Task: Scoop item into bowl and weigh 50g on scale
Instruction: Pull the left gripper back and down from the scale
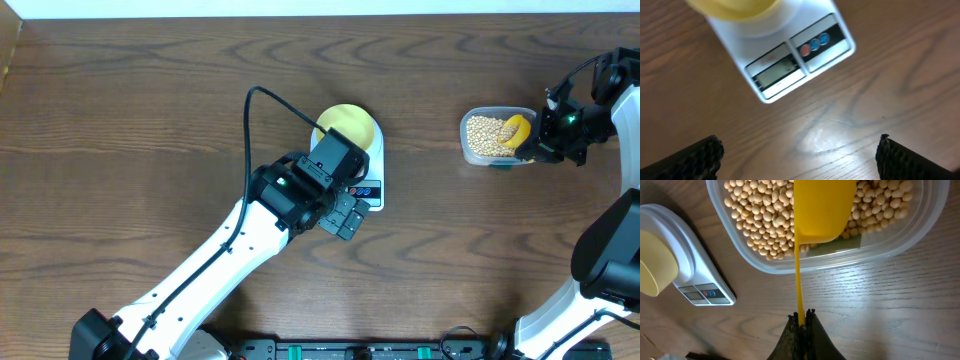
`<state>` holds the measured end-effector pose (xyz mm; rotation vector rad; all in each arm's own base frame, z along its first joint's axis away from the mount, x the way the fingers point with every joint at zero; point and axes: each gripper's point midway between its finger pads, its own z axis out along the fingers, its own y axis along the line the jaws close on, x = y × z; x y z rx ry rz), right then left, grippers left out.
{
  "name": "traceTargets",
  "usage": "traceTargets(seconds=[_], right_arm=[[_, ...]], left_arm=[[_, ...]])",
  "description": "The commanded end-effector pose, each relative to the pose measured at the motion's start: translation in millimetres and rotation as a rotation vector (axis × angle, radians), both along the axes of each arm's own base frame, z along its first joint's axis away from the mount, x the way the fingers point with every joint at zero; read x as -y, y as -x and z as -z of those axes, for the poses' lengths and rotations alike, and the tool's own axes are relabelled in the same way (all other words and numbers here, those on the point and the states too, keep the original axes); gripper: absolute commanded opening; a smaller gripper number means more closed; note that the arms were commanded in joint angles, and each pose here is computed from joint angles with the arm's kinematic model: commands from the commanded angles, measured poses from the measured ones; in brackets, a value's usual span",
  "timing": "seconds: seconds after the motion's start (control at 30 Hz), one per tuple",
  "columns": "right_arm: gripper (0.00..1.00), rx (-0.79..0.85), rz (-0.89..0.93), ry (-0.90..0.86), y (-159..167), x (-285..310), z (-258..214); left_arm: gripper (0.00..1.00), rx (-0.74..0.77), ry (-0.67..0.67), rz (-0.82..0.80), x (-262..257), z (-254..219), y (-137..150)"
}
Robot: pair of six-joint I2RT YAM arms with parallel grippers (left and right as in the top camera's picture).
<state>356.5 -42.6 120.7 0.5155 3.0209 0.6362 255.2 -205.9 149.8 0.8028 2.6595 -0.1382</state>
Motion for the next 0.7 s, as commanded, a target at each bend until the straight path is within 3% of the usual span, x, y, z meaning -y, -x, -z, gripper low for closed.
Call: traceTargets(seconds=[0.0,0.4,0.67], right_arm=[[0.01,0.009,0.006,0.001,-5.2,-0.1,-2.1],[0.01,0.009,0.006,0.0,-5.1,-0.1,-2.1],[0.01,0.012,0.008,0.002,-6.0,0.2,-2.0]], left_arm=[[1.0,0.032,-0.037,-0.092,-16.8,-2.9,-8.4],[1.0,0.088,0.0,-0.177,-42.6,-27.6,-19.3],[1.0,0.149,0.153,-0.14,-42.9,-74.0,7.6]])
